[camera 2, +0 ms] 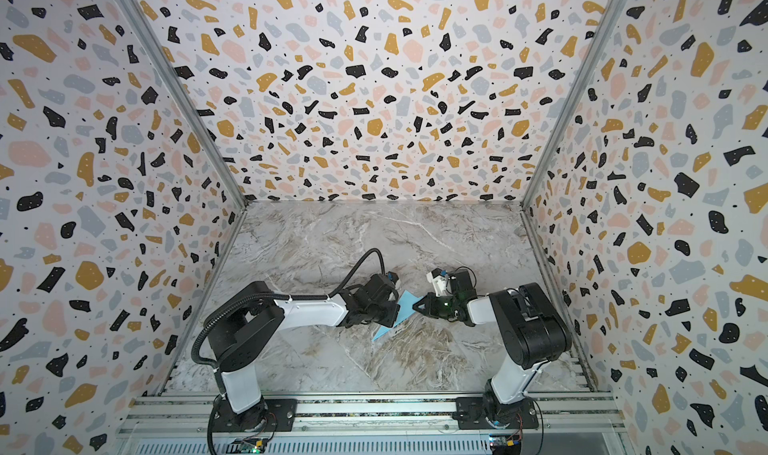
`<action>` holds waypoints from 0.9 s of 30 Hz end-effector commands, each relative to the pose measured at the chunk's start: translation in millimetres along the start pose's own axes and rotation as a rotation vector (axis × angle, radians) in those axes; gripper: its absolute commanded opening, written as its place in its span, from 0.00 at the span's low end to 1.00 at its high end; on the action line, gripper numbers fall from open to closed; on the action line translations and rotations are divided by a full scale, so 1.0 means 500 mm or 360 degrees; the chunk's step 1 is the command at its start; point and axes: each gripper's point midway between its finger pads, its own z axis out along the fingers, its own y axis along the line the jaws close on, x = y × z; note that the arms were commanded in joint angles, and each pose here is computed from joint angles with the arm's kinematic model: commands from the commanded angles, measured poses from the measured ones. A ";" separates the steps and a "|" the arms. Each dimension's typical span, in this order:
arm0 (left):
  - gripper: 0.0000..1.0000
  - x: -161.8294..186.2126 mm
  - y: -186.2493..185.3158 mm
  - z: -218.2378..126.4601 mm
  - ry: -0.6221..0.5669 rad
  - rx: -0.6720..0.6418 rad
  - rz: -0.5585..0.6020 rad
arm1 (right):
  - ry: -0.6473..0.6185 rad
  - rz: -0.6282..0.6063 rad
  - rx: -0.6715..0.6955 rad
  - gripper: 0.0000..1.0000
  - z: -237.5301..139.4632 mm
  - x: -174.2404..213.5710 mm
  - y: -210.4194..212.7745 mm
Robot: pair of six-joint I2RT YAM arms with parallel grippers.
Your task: Fold a paper plane with a square sheet of paper (pick it up from the middle)
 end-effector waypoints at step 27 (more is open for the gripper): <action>0.37 -0.132 -0.085 -0.176 -0.0363 0.0248 -0.0048 | -0.0340 -0.0091 0.0263 0.39 -0.130 -0.086 0.039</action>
